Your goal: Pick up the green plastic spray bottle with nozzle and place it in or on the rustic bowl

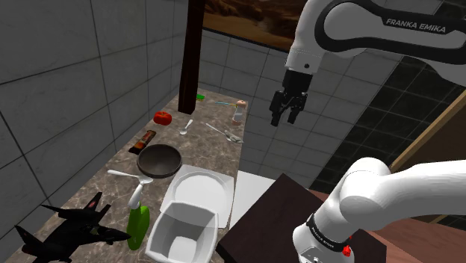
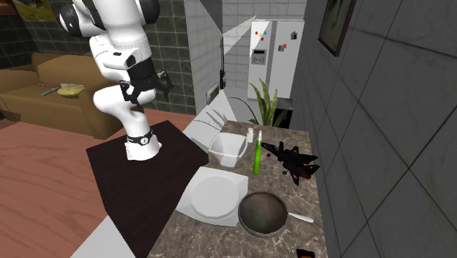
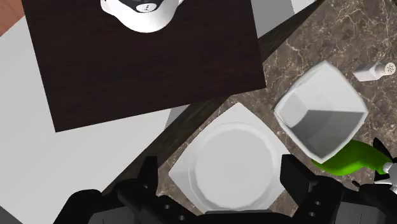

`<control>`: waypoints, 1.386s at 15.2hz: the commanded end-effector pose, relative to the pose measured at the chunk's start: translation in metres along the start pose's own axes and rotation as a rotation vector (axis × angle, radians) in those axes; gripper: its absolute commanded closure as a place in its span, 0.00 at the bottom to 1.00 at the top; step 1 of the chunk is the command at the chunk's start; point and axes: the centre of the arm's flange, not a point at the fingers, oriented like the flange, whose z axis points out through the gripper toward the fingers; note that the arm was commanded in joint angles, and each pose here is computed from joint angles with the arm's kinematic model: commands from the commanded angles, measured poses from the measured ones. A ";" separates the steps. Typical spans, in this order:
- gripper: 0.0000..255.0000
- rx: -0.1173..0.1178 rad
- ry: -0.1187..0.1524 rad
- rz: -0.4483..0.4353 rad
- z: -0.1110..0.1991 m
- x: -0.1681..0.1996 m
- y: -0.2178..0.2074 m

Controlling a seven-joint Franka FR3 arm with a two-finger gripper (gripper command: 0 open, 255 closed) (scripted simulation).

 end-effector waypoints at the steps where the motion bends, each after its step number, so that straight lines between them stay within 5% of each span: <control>1: 0.00 0.000 0.000 0.000 0.000 0.000 0.000; 21: 0.00 0.075 -0.155 0.379 0.160 0.097 -0.181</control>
